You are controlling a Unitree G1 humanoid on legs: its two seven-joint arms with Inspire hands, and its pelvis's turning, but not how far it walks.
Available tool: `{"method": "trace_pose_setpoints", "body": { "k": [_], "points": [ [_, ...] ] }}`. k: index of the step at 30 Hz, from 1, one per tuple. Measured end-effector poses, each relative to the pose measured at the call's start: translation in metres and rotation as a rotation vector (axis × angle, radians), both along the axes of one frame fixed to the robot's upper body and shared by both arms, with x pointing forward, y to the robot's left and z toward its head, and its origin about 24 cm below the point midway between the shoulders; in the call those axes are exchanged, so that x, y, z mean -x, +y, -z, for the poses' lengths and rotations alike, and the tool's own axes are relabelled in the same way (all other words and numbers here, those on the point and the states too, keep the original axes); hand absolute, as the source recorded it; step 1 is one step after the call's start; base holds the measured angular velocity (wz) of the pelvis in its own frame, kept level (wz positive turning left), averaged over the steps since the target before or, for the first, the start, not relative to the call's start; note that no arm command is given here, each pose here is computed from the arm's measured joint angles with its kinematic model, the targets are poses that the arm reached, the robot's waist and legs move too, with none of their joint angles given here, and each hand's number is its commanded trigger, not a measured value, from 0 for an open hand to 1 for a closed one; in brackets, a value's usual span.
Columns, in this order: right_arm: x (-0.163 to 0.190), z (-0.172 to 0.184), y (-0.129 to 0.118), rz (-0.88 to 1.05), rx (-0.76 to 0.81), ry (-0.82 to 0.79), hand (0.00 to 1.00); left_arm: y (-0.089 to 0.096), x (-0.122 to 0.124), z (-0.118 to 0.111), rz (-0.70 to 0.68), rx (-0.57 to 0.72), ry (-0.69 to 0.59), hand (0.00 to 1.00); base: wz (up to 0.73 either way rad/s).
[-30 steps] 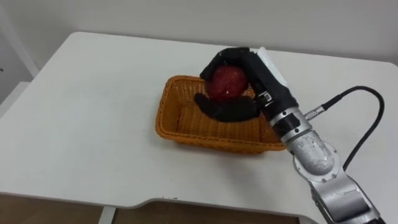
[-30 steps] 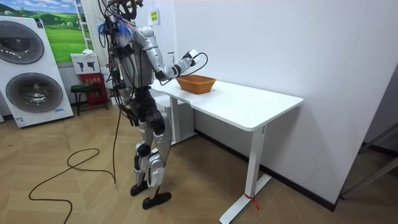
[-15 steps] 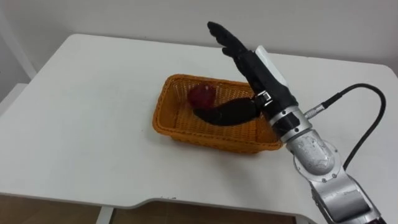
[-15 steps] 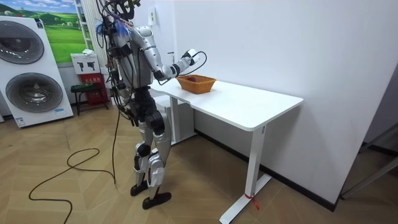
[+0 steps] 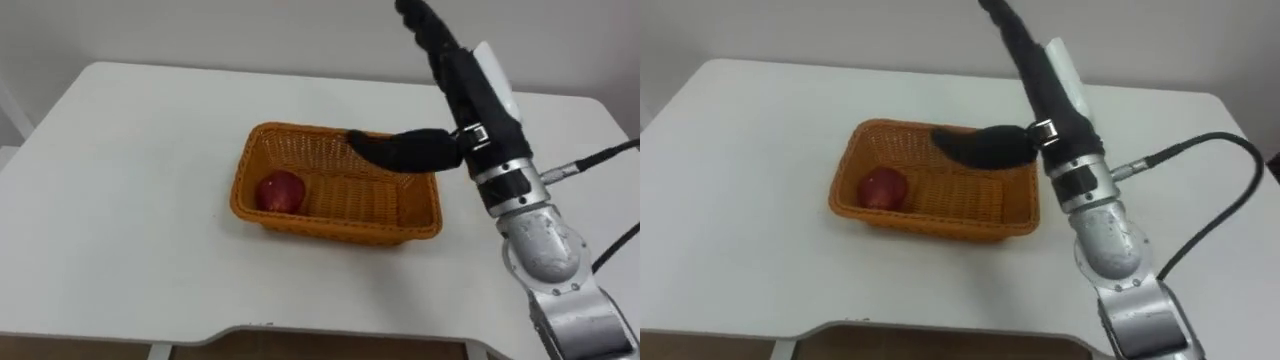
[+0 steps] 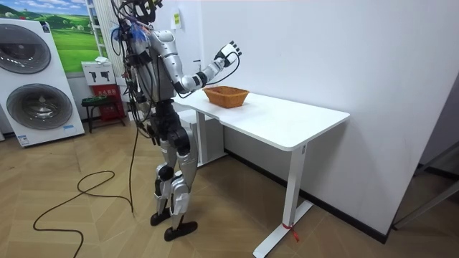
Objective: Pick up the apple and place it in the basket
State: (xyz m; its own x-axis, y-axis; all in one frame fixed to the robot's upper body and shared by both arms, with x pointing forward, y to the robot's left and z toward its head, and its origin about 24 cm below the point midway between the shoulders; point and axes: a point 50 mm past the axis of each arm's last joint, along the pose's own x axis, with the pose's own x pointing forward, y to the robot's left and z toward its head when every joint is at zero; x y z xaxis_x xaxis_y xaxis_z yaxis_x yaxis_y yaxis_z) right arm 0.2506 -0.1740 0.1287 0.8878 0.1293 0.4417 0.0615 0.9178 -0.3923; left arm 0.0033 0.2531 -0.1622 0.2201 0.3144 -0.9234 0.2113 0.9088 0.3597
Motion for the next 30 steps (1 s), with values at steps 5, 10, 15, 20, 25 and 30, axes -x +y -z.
{"method": "trace_pose_setpoints", "body": {
  "k": [5, 10, 15, 20, 25, 30],
  "points": [
    [0.005, -0.017, -0.041, 0.241, -0.043, -0.128, 0.0, 0.005, 0.019, -0.002, -0.057, -0.015, 0.013, 0.0, 0.0],
    [0.03, -0.026, -0.104, 0.619, -0.088, -0.251, 0.0, 0.012, 0.032, -0.005, -0.142, -0.061, 0.016, 0.0, -0.02],
    [0.057, -0.01, -0.153, 0.966, -0.13, -0.27, 0.0, 0.017, 0.044, -0.008, -0.204, -0.091, 0.025, 0.0, -0.13],
    [0.094, 0.019, -0.19, 1.28, -0.173, -0.219, 0.0, 0.022, 0.047, -0.01, -0.249, -0.108, 0.018, 0.0, -0.08],
    [0.136, 0.079, -0.216, 1.542, -0.186, 0.043, 0.0, 0.025, 0.042, -0.012, -0.246, -0.121, 0.003, 0.0, -0.11],
    [0.188, 0.161, -0.218, 1.709, -0.297, 0.526, 0.0, 0.027, 0.033, -0.013, -0.256, -0.128, -0.011, 0.0, -0.01]
  ]
}}
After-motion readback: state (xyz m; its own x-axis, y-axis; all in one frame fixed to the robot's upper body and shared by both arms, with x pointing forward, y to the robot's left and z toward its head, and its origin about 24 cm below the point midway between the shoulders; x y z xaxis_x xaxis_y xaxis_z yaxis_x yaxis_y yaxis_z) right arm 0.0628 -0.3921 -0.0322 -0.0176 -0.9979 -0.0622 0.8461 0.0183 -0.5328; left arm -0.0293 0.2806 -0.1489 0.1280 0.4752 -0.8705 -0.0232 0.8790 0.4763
